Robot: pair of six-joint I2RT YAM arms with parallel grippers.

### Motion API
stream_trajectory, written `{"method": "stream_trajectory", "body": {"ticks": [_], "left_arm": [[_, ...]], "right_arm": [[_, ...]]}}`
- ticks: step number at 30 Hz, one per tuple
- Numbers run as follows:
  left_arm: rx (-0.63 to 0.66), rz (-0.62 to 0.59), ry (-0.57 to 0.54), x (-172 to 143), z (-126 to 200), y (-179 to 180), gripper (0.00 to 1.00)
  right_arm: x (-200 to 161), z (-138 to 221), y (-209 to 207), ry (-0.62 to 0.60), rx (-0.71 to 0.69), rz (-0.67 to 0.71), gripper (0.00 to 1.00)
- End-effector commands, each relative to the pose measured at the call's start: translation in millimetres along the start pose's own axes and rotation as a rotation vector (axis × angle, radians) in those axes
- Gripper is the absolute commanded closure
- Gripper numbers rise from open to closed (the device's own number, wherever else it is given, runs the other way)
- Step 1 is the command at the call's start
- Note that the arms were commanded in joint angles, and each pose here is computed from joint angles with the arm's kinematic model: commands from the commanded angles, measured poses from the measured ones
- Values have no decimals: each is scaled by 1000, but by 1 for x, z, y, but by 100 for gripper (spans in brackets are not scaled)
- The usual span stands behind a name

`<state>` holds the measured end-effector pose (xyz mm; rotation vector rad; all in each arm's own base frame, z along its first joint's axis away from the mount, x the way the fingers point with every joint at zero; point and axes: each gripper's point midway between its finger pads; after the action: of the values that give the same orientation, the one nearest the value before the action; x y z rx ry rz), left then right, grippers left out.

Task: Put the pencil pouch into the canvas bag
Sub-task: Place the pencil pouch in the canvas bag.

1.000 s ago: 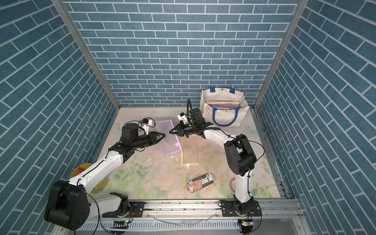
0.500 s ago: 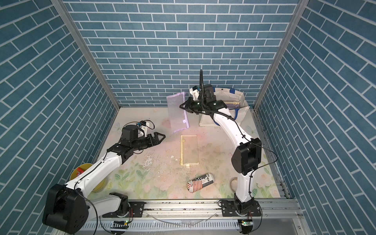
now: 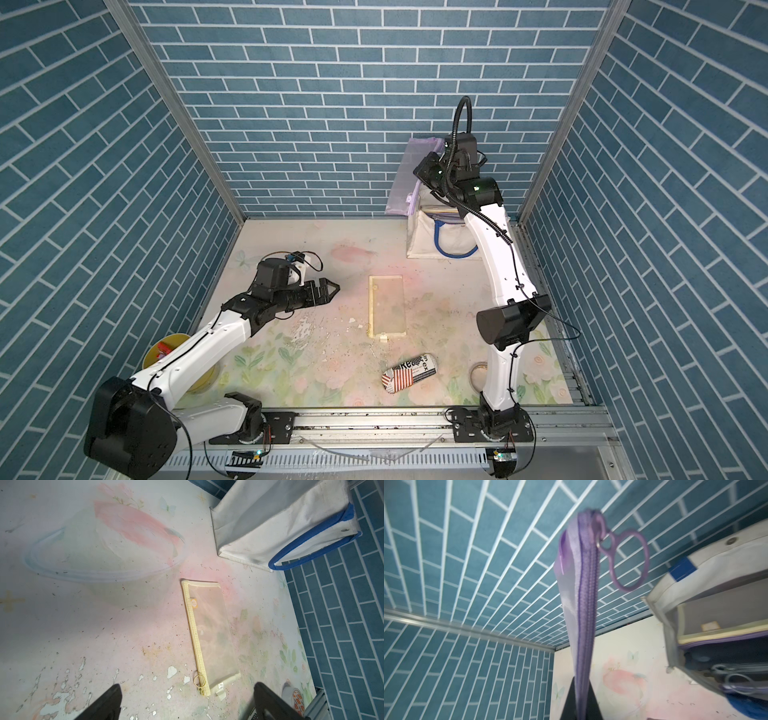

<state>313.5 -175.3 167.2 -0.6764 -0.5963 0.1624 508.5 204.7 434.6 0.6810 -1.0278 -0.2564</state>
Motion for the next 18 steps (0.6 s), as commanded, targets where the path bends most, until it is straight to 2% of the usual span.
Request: {"method": "stream_trajectory", "body": {"ticks": [1, 11, 18], "left_arm": [[18, -68, 9, 0, -2, -10, 1], [16, -124, 27, 2, -5, -22, 1], [21, -127, 37, -2, -7, -19, 1]], "right_arm": [[32, 11, -47, -157, -185, -124, 100], [55, 9, -143, -324, -396, -354, 100], [61, -11, -181, -379, -455, -466, 100]]}}
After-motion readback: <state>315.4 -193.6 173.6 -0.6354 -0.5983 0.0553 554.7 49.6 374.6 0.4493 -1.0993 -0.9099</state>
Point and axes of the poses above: each gripper's point midway between its finger pads, its own z axis back along the fingers, its own y axis along the line the jaws close on, x = y × z, and after that the axes turned 10 degrees about z, right-handed
